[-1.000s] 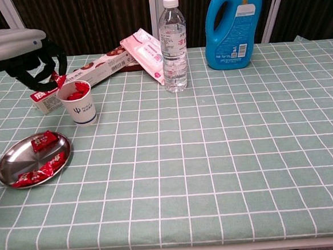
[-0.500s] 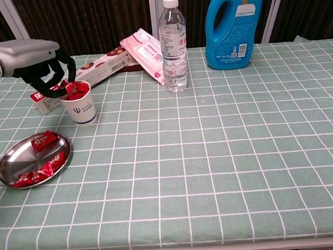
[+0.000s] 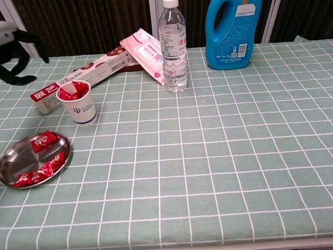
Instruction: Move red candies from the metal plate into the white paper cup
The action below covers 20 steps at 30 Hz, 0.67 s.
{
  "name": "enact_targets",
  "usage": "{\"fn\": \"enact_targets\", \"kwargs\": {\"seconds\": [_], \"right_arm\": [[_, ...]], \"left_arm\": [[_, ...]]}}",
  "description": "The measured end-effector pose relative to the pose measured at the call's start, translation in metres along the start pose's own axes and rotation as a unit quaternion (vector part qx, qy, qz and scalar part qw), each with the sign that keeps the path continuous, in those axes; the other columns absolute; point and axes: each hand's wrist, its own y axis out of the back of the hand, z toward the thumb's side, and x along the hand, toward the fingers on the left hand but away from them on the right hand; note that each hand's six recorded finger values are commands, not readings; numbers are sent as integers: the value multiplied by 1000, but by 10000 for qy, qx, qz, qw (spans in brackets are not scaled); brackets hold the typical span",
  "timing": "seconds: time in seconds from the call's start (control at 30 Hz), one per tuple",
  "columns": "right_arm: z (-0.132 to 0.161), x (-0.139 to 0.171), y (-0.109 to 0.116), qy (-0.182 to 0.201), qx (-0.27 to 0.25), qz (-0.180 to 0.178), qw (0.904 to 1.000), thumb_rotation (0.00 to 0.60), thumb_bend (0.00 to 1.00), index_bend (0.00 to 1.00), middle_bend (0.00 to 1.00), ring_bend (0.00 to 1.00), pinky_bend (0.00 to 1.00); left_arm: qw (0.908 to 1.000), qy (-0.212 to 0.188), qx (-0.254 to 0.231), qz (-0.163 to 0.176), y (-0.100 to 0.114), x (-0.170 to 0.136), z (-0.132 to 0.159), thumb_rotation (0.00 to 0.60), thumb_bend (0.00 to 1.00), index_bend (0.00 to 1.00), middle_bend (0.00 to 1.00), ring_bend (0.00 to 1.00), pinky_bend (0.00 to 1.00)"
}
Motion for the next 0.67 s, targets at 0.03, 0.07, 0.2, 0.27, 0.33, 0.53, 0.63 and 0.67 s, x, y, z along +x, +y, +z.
{"fn": "enact_targets", "kwargs": {"seconds": [0.03,0.07,0.2,0.27,0.33,0.53,0.63,0.67], "right_arm": [[0,0,1,10,5,-12,10000,600,94,19,143,92,428],[0,-1,1,27,13,-27,10000,600,94,19,143,86,413],[2,-3,2,105,47,-82,9999,600,94,19,131,6,239],[4,-4,3,159,60,-125,9998,600,93,19,113,0,163],[6,-5,4,212,76,-175,9996,600,93,19,98,0,133],[13,-4,4,362,125,-317,9988,600,94,19,77,0,120],[14,-3,2,357,138,-331,9987,600,94,18,74,0,118],[14,-2,2,352,150,-332,9987,600,94,18,74,0,118]], "left_arm": [[9998,135,14,134,5,-9,-11,600,345,414,732,873,1000],[9994,240,39,235,9,-16,-20,600,341,414,691,817,997],[9950,728,174,664,22,-54,-57,600,331,408,552,610,814],[9913,990,275,826,25,-80,-75,600,327,392,456,476,630],[9876,1209,397,921,25,-105,-89,600,325,377,399,397,512],[9789,1606,652,1082,22,-162,-104,600,324,366,366,347,384],[9764,1726,698,1093,19,-183,-103,600,324,366,364,347,369],[9760,1759,708,1074,17,-188,-102,600,324,366,364,347,369]]}}
